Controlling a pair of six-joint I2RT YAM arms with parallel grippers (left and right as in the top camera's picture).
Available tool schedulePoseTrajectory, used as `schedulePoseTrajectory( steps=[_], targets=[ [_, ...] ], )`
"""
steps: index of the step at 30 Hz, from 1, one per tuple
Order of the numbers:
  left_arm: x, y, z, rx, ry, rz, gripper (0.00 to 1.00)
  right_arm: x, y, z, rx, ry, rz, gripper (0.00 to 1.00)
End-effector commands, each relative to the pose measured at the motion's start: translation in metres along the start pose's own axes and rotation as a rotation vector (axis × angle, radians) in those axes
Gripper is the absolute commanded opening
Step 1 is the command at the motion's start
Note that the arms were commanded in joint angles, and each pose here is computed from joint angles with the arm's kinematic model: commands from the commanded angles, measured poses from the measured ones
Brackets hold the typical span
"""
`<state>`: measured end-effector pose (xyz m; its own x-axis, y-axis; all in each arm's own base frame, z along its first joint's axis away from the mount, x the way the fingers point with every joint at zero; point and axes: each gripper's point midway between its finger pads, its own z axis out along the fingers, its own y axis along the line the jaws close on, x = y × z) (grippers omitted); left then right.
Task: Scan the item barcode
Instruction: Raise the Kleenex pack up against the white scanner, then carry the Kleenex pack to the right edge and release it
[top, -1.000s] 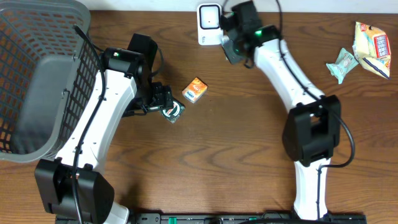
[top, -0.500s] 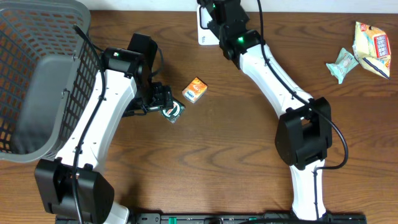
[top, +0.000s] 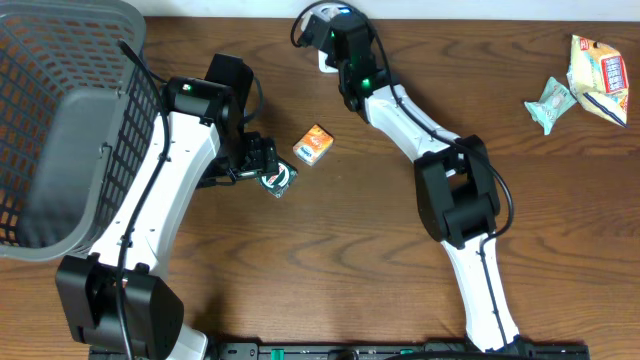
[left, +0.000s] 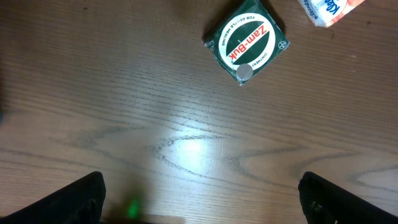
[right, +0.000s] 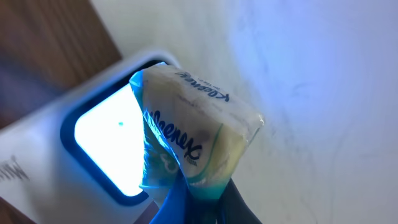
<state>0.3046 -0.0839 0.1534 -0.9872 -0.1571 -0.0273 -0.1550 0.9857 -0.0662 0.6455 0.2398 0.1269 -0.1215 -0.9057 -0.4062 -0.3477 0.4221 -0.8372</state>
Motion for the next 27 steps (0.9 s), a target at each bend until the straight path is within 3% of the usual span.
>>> schedulePoseTrajectory(
  steps=[1, 8, 15, 22, 24, 27],
  targets=[
    [-0.001, 0.0, -0.002, -0.002, -0.001, 0.006, 0.98, 0.005, -0.018, 0.0, 0.058, 0.031, -0.021, 0.01],
    [-0.001, 0.0, -0.002, -0.002, -0.001, 0.007, 0.97, 0.0, -0.019, -0.002, 0.073, 0.023, 0.054, 0.01],
    [-0.001, 0.0, -0.002, -0.002, -0.001, 0.006, 0.98, 0.029, -0.046, -0.006, 0.181, 0.162, 0.104, 0.01],
    [-0.001, 0.0, -0.002, -0.002, -0.001, 0.006, 0.98, 0.111, -0.096, -0.025, 0.191, 0.398, 0.157, 0.01],
    [-0.001, 0.0, -0.002, -0.002, -0.001, 0.006, 0.97, 0.143, -0.114, -0.035, 0.194, 0.463, 0.245, 0.01],
    [-0.001, 0.0, -0.002, -0.002, -0.001, 0.006, 0.98, 0.221, -0.144, -0.057, 0.209, 0.621, 0.391, 0.01]
  ],
)
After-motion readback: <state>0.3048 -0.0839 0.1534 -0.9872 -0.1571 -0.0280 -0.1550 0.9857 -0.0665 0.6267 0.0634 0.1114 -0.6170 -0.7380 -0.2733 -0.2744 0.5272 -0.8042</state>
